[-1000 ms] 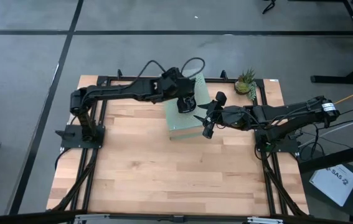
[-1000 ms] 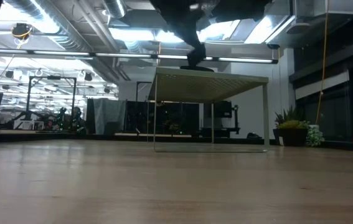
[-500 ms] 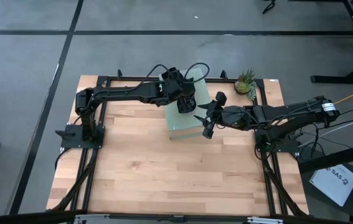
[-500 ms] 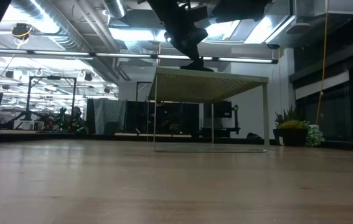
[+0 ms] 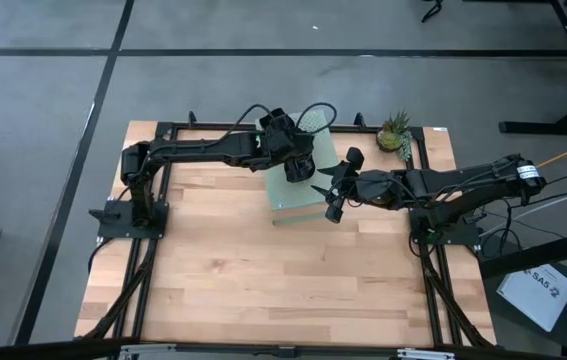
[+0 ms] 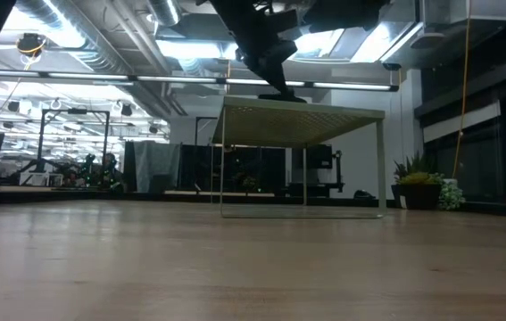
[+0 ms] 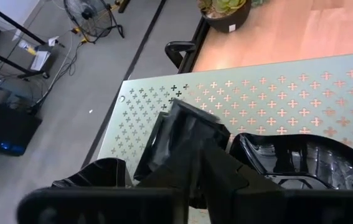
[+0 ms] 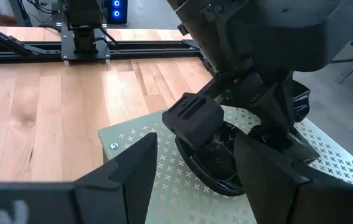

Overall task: Pick & Place Mini shaped plates
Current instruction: Stack the black square plate on top of the black square plates on the shelf

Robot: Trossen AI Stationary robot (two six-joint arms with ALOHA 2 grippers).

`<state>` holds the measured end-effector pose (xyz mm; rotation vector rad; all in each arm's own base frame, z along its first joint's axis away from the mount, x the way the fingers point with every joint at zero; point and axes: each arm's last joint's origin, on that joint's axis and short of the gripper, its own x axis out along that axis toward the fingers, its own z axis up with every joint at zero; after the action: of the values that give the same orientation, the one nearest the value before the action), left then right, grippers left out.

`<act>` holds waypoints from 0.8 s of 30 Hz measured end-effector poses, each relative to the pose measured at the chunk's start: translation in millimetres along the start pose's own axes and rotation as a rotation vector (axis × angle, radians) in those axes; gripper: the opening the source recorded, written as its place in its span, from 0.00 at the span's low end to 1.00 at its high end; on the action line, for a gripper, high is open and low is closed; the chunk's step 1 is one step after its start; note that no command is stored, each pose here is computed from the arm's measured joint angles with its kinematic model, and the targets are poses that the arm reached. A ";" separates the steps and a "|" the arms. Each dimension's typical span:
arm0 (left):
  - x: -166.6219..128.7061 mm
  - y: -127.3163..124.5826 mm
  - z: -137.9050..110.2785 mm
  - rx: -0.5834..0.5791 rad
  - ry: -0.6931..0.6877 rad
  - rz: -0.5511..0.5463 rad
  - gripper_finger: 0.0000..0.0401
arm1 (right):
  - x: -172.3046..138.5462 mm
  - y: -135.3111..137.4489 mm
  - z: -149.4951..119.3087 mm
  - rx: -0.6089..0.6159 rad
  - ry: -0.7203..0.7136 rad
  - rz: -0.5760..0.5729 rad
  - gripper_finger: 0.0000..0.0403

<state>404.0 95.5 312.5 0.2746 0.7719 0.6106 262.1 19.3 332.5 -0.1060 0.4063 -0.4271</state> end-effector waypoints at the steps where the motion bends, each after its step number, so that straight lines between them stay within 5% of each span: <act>1: 0.0 0.0 0.0 0.000 0.000 -0.001 0.08 | 0.0 0.0 0.0 0.000 0.000 0.000 0.53; 12: 0.0 1.5 0.5 -0.040 0.001 0.049 0.24 | 0.0 0.0 0.0 0.000 0.000 0.000 0.53; 16: 0.1 -1.1 1.0 -0.038 -0.015 -0.049 0.24 | 0.0 0.0 0.0 0.000 0.000 0.000 0.53; 24: 1.2 -1.6 0.1 0.283 -0.044 -0.137 0.22 | 0.0 0.0 0.0 0.004 0.000 0.000 0.53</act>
<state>405.5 94.9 311.2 0.4894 0.8277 0.3639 262.1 19.3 332.5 -0.1023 0.4055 -0.4277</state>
